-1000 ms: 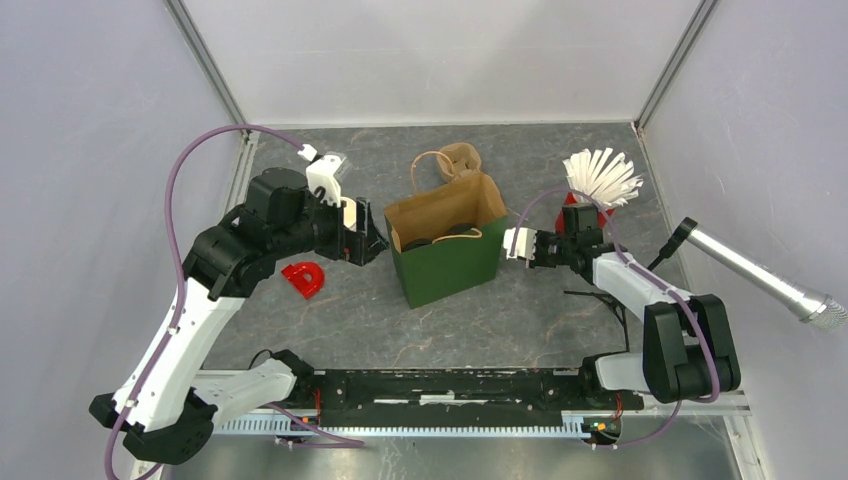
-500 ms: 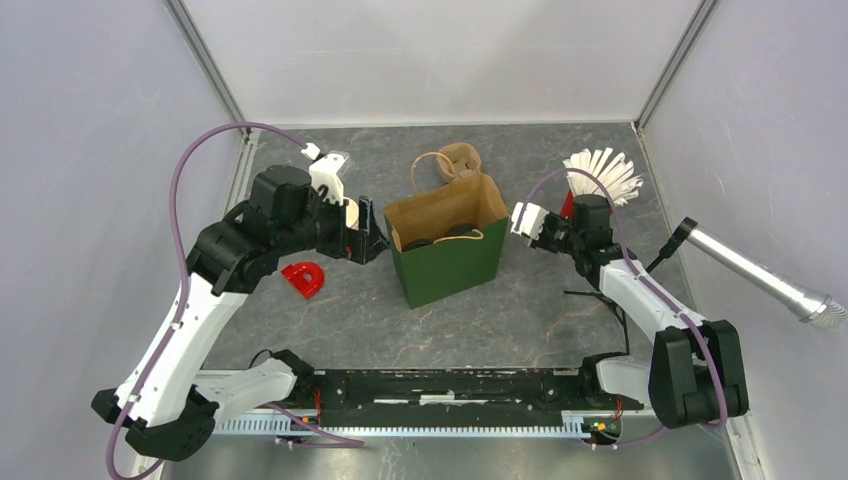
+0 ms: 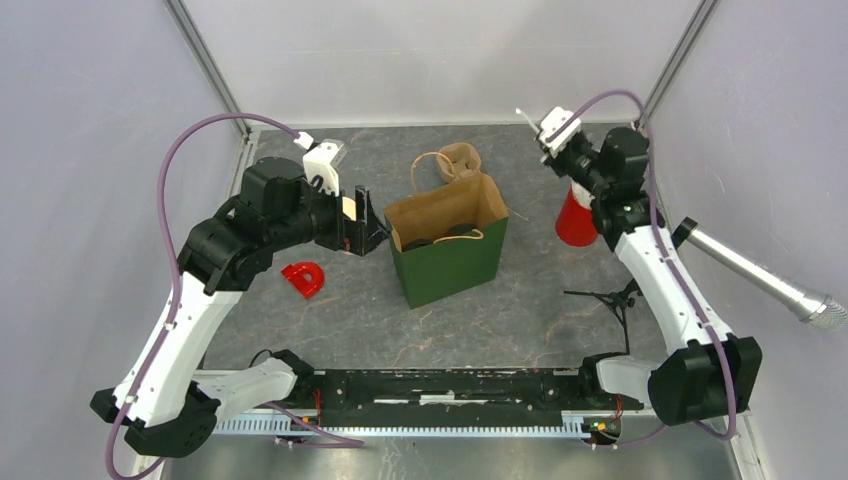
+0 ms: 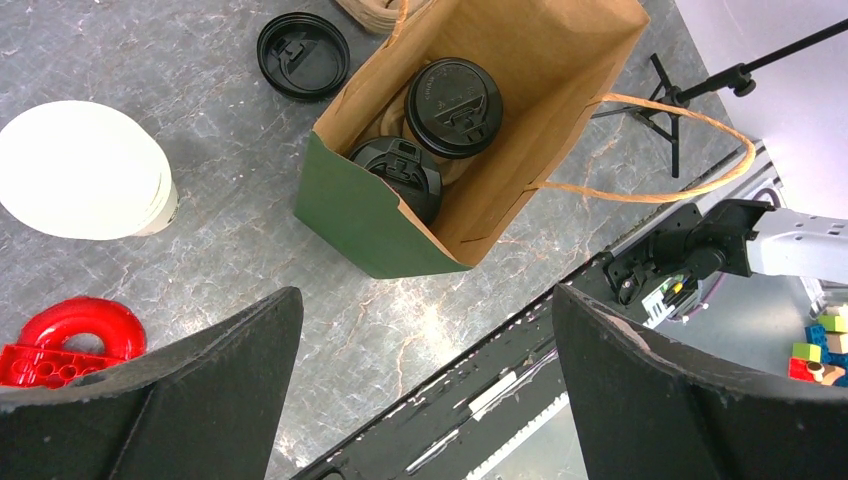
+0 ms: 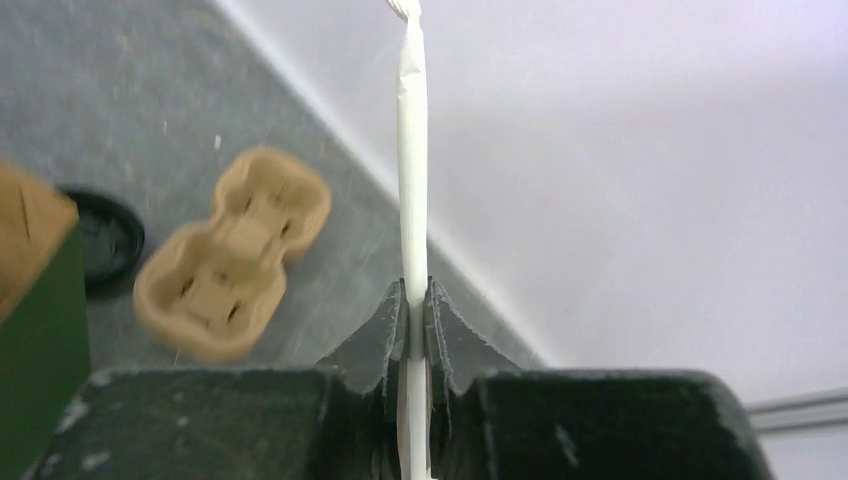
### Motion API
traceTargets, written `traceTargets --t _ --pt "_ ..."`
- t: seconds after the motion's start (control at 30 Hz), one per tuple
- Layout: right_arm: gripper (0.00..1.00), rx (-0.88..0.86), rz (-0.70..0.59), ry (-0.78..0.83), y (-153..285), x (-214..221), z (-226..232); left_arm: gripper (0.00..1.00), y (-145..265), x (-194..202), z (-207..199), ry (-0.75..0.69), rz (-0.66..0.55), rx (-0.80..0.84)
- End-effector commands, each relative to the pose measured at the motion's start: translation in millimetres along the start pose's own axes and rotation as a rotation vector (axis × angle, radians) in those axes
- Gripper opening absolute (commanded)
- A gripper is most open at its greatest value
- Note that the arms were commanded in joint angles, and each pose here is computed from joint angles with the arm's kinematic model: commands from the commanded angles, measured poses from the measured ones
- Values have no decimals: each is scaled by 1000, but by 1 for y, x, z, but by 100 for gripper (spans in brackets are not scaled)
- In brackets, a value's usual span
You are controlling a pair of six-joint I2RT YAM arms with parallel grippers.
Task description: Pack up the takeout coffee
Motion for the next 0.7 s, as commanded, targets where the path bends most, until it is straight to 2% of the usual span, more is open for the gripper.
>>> traceTargets --t 0.0,0.13,0.4,0.5,0.67 --pt "8 -42 -215 8 9 -88 -9 100 9 -13 -2 28 -60 -1" --pt "8 -159 -316 26 18 -135 11 100 8 -12 -2 38 -55 -3" --pt "10 -515 -466 -70 29 -179 109 100 7 -11 2 18 -19 -29" --pt "11 -579 -455 -89 28 -174 134 100 8 -12 2 14 -17 -33" --pt "11 -623 -313 -38 16 -144 158 100 9 -15 2 13 -20 -32"
Point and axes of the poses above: each gripper's point midway between its finger pads, its own y axis back along the fingers, its own z axis along the line the jaws close on, x = y × z, the point moved 5 cm from there along y, back along the fingers, and after that the axes turned 14 degrees about -y, right-handed, at the moved point
